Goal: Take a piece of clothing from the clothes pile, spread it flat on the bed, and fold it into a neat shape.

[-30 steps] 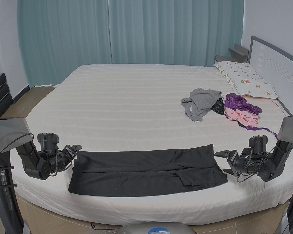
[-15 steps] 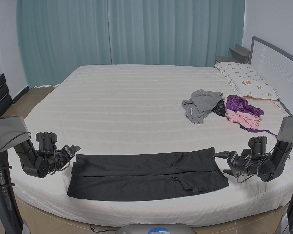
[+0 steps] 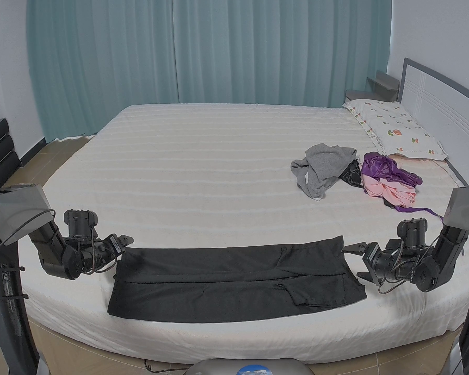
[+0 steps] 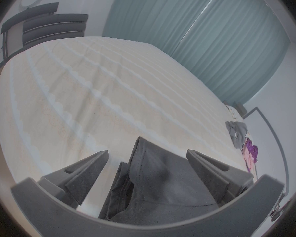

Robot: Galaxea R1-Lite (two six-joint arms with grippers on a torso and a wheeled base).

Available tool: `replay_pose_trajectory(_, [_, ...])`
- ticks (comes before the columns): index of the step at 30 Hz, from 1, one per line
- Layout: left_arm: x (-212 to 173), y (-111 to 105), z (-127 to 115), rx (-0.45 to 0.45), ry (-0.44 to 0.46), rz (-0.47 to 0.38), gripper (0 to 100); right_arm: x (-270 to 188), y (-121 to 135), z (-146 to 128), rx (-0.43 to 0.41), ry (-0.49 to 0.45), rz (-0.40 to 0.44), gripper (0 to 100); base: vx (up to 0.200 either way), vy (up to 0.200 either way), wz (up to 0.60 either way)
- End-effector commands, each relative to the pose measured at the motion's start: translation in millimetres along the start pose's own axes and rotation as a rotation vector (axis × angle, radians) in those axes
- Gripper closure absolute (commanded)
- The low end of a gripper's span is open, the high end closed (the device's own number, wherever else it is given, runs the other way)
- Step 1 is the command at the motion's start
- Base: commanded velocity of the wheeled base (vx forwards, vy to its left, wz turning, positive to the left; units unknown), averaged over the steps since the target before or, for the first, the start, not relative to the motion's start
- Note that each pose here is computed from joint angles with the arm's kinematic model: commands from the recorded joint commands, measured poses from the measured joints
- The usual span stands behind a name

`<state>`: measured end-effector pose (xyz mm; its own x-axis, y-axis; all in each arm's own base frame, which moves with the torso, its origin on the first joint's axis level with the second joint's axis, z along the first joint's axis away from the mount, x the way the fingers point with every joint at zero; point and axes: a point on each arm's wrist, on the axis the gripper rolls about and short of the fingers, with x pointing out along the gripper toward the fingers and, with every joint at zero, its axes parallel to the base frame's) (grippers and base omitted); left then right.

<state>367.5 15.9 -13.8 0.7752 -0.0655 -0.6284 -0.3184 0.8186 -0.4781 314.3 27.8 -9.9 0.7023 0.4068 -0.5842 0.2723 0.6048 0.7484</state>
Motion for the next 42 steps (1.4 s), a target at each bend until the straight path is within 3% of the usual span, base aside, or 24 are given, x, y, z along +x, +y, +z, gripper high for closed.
replay_pose_trajectory(1, [6.1,5.2,-12.1,0.026,0.043,0.023,0,0.5,-0.5,-0.4,0.000,0.001,-0.002,0,0.000,0.000,0.00])
replay_pose_trajectory(38, [-2.1,1.6,-54.0,0.174,0.159,0.056,0,0.0,-1.3,-1.9,-0.002,0.006,-0.006,0,0.000,0.000,0.00])
replay_pose_trajectory(39, [-1.8,1.9,-54.4,0.174,0.160,0.057,100,0.0,-1.3,-1.9,-0.003,0.006,-0.006,0,0.000,0.000,0.00])
replay_pose_trajectory(42, [-2.1,1.6,-54.0,0.174,0.159,0.056,100,-0.1,-1.5,-2.2,-0.003,0.007,-0.007,0,0.000,0.000,0.00])
